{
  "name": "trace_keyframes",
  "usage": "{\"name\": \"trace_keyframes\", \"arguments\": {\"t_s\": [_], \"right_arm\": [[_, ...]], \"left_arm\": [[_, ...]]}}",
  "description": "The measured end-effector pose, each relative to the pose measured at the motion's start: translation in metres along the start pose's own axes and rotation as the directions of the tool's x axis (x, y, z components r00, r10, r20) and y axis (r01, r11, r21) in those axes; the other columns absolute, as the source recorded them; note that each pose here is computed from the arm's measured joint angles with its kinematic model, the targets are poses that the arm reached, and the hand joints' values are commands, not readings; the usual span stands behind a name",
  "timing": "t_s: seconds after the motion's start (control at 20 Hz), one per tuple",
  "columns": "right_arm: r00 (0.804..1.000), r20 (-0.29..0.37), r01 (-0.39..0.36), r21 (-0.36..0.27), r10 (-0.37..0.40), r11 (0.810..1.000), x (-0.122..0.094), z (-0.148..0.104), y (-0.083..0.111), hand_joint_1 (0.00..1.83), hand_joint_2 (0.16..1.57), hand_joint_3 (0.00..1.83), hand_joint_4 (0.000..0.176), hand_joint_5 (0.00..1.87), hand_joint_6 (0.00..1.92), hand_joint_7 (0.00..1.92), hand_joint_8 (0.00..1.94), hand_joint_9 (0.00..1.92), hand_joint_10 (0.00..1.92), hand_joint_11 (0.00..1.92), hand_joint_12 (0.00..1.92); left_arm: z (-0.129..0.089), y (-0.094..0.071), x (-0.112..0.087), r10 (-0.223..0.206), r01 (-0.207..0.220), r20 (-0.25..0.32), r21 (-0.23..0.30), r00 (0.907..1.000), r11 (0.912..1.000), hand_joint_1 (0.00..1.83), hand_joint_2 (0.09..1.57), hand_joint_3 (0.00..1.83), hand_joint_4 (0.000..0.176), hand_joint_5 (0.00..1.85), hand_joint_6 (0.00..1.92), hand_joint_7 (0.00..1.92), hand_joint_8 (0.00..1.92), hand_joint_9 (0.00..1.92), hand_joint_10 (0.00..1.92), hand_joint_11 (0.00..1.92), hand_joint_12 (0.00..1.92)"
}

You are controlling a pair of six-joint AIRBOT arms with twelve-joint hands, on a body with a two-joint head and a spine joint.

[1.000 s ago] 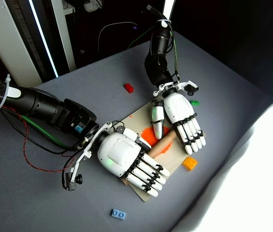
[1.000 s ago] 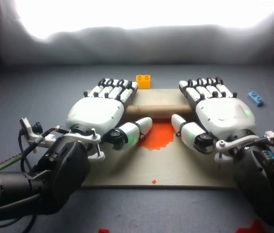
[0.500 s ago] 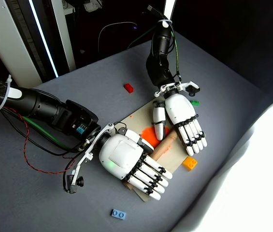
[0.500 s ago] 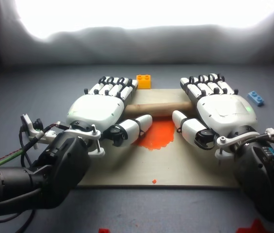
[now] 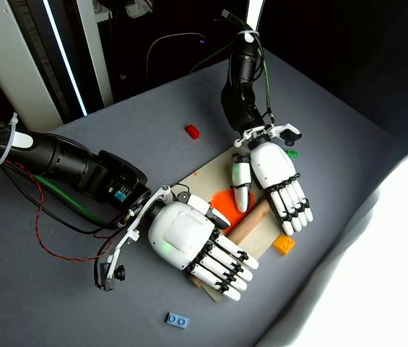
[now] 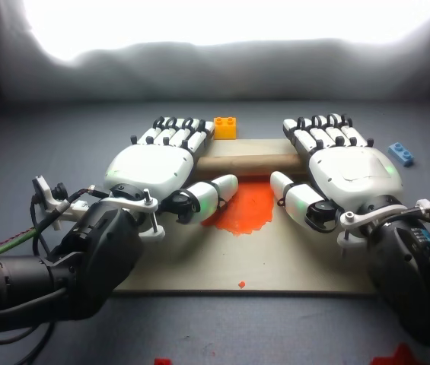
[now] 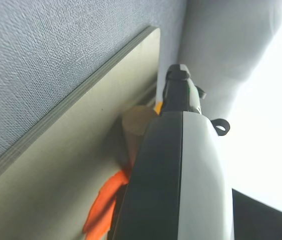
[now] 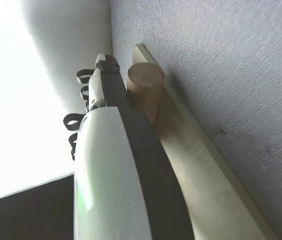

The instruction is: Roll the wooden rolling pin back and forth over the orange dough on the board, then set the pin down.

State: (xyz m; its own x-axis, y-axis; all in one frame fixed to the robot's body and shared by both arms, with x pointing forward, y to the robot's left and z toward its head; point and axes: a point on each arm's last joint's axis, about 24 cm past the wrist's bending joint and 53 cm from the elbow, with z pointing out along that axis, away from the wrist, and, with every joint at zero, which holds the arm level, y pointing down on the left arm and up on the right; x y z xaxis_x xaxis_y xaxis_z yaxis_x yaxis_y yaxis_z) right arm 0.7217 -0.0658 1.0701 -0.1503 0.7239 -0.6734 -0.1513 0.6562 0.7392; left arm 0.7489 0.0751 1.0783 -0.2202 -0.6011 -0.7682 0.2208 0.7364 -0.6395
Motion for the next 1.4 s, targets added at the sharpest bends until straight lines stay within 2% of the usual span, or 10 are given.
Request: {"name": "trace_keyframes", "arguments": {"t_s": [0.7, 0.95, 1.4], "right_arm": [[1.000, 0.000, 0.000, -0.002, 0.000, 1.000, 0.0000, 0.0000, 0.0005, 0.00, 1.56, 0.00, 0.000, 0.10, 0.00, 0.09, 0.00, 0.07, 0.00, 0.00, 0.01], [1.000, 0.005, 0.002, -0.004, -0.002, 1.000, -0.0011, -0.0001, 0.0009, 0.00, 1.54, 0.00, 0.000, 0.23, 0.01, 0.23, 0.01, 0.17, 0.01, 0.00, 0.27], [1.000, 0.012, 0.000, -0.005, 0.000, 1.000, -0.0026, -0.0004, 0.0009, 0.00, 1.56, 0.00, 0.000, 0.26, 0.01, 0.25, 0.00, 0.21, 0.01, 0.00, 0.41]], "left_arm": [[0.0020, 0.0004, -0.0020, -0.002, 0.002, 0.003, -0.003, 1.0000, 1.0000, 0.00, 1.49, 0.01, 0.000, 0.00, 0.00, 0.00, 0.00, 0.00, 0.00, 0.00, 0.00], [0.0021, 0.0003, -0.0021, -0.003, 0.003, 0.003, -0.004, 1.0000, 1.0000, 0.00, 1.48, 0.00, 0.000, 0.08, 0.03, 0.08, 0.03, 0.01, 0.00, 0.00, 0.00], [0.0011, -0.0009, -0.0009, -0.015, 0.015, -0.001, -0.007, 0.9999, 0.9999, 0.00, 1.48, 0.00, 0.000, 0.08, 0.02, 0.07, 0.01, 0.00, 0.00, 0.00, 0.00]]}}
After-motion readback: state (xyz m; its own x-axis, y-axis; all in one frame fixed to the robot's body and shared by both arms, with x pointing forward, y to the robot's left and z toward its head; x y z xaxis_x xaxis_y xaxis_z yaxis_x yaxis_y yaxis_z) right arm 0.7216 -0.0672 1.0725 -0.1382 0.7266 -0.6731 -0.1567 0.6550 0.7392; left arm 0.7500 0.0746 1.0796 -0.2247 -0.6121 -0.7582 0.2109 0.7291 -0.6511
